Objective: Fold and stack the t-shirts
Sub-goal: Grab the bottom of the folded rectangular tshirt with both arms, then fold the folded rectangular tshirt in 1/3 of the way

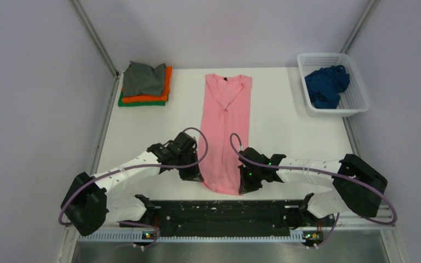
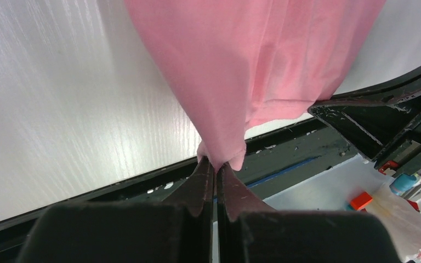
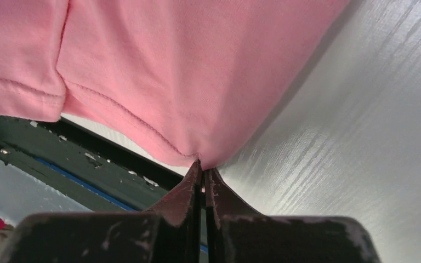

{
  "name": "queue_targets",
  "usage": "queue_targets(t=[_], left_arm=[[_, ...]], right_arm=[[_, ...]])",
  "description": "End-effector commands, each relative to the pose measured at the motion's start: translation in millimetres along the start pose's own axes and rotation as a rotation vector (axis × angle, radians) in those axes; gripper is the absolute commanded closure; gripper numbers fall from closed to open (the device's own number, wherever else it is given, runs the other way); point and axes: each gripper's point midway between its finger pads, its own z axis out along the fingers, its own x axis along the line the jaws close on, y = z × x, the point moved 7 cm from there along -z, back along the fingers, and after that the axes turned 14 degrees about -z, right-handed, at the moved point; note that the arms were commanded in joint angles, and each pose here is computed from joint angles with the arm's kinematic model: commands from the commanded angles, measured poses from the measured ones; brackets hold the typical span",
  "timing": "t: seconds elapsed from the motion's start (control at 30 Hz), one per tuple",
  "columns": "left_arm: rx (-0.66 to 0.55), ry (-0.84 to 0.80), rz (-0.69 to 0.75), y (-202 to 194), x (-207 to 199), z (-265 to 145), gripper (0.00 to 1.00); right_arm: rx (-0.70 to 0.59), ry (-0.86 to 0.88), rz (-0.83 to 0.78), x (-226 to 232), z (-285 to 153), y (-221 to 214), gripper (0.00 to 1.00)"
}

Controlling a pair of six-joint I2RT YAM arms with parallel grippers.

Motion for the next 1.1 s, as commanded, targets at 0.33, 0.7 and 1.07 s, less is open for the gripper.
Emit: queue_targets(t=[0.33,0.7,1.07], left_arm=[[-0.235,-0.112,0.063,94.3,-67.9,-35.0,1.0],[-0.294,-0.073,0.019,214.6,-104.2,-16.2,1.0],[-0.313,-0.115,0.024,294.7,-113.8,14.8,0.96]], right_arm=[[-0.295,-0.045,-0.007,-17.5,-61.7,94.3,1.0],[-0.455,-0.082,-0.025,-75.9,-76.3,229.2,1.0],[-0.471,-0.129,0.05,-135.3,-51.6,295.8,1.0]])
